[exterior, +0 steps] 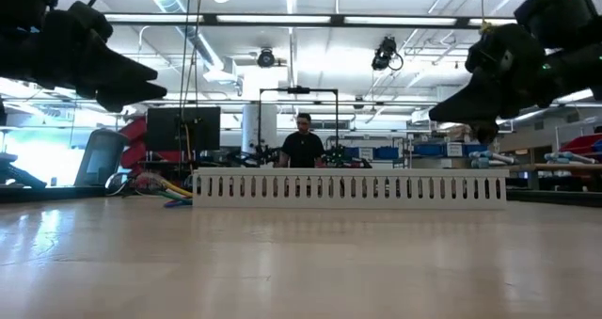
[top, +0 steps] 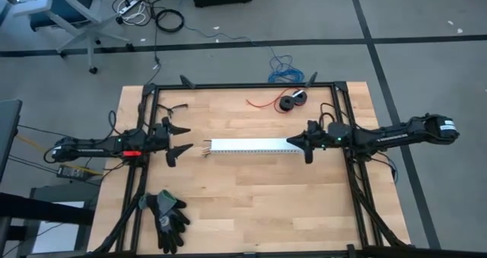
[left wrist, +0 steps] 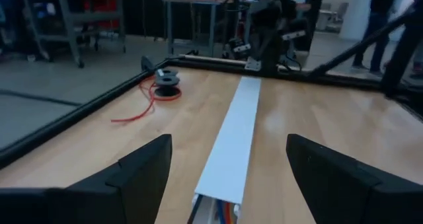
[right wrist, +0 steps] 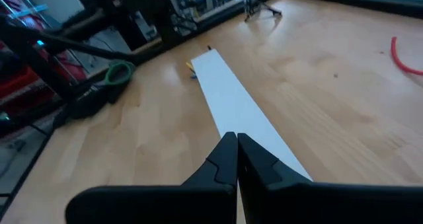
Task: Ziptie cables
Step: Return to Home Position
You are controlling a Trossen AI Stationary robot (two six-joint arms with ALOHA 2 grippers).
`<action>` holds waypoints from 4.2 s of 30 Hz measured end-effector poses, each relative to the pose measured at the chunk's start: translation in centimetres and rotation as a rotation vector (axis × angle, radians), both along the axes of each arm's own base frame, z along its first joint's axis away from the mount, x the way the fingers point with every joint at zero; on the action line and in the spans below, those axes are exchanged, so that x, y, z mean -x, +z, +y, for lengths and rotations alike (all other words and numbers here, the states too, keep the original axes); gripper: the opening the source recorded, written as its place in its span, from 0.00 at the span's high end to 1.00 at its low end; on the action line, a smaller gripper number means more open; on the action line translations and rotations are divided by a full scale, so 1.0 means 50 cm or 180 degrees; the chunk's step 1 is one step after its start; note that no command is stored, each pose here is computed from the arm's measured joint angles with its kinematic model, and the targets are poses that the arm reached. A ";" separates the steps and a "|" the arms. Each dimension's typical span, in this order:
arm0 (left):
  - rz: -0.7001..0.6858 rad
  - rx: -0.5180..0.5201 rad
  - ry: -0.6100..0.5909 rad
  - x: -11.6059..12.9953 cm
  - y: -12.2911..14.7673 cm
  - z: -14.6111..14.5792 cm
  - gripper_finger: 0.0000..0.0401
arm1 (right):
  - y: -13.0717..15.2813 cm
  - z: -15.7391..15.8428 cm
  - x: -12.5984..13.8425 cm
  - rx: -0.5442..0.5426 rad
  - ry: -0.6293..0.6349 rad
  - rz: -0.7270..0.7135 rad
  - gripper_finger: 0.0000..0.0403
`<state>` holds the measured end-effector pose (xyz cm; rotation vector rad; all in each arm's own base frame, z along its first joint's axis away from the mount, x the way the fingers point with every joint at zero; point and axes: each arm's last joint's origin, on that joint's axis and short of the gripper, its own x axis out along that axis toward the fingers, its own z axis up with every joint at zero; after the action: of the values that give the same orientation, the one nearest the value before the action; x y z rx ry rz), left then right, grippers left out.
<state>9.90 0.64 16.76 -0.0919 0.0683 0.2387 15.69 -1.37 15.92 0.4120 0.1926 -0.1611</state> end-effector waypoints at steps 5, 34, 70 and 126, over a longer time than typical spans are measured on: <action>-0.0031 -0.0136 -0.0048 0.003 0.003 -0.002 0.23 | -0.017 0.005 0.025 0.0026 0.0038 -0.0320 1.00; -0.0341 -0.0361 0.0057 0.007 0.010 0.000 0.23 | 0.011 0.002 0.107 0.0353 -0.0158 -0.0557 1.00; -0.0273 -0.0018 -0.0792 0.001 -0.002 -0.016 0.23 | -0.021 0.006 0.094 0.0014 0.0065 -0.0048 1.00; -0.0523 -0.0723 -0.0425 0.003 0.020 -0.009 0.95 | -0.013 0.006 0.092 0.0384 0.0135 -0.0148 1.00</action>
<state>9.76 0.17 17.75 0.1189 -0.1159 0.1036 11.08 -1.09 15.28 0.2913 0.1448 -0.1207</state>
